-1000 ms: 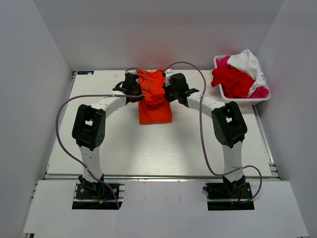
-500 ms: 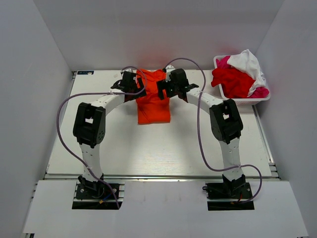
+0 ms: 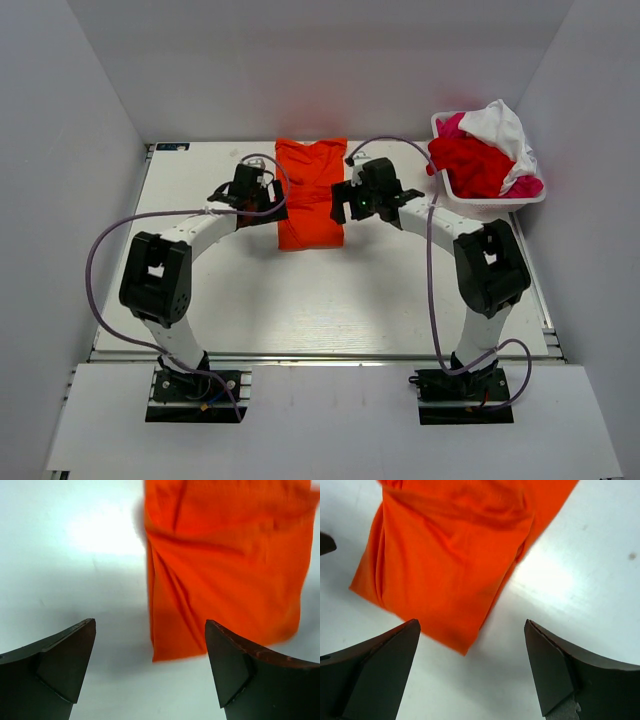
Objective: Fold and stack the t-shirts
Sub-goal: Fold the folded rectangular tshirt in 1/3 of the way, then grab one side of the 2/3 rectangular tshirt with both arms
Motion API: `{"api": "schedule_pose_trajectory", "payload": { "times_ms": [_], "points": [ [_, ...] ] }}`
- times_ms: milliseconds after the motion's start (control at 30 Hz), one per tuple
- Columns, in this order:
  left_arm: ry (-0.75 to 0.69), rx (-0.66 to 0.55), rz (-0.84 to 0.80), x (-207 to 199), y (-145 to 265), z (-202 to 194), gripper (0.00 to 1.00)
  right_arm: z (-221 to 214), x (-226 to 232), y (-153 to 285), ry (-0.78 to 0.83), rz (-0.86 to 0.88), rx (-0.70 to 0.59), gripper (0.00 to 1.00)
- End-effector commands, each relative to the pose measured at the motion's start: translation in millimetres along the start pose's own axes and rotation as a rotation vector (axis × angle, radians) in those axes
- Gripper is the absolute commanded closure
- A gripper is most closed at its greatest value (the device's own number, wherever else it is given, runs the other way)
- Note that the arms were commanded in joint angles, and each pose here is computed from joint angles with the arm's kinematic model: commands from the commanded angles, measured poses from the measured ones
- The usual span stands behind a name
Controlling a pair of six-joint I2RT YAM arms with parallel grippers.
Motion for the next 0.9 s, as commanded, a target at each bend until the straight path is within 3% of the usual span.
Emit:
{"api": "schedule_pose_trajectory", "payload": {
  "times_ms": [0,300,400,567,867],
  "points": [
    [-0.078,0.044,-0.16,-15,23,-19,0.0,-16,13,11,-0.066,0.054,0.001,0.1],
    [-0.146,0.149,-0.214,-4,11,-60,0.0,-51,30,6,-0.153,0.13,0.069,0.1],
    [-0.154,0.172,-0.209,0,6,-67,0.06,-51,29,-3,-0.164,0.132,0.058,0.1],
    [-0.149,0.25,-0.221,5,-4,-88,0.26,-57,30,-15,-0.186,0.148,0.083,0.14],
    [-0.148,0.259,-0.217,12,-7,-97,0.53,-67,32,-26,-0.21,0.164,0.101,0.37]
  ]
}}
Point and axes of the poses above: each gripper's point midway between its finger pads, its own y axis back along the fingers, its own x axis along the line the jaws close on, z = x × y, the point moved 2 cm from there along y, back along the fingers, and after that the axes turned 14 degrees about y, right-handed, at the moved point
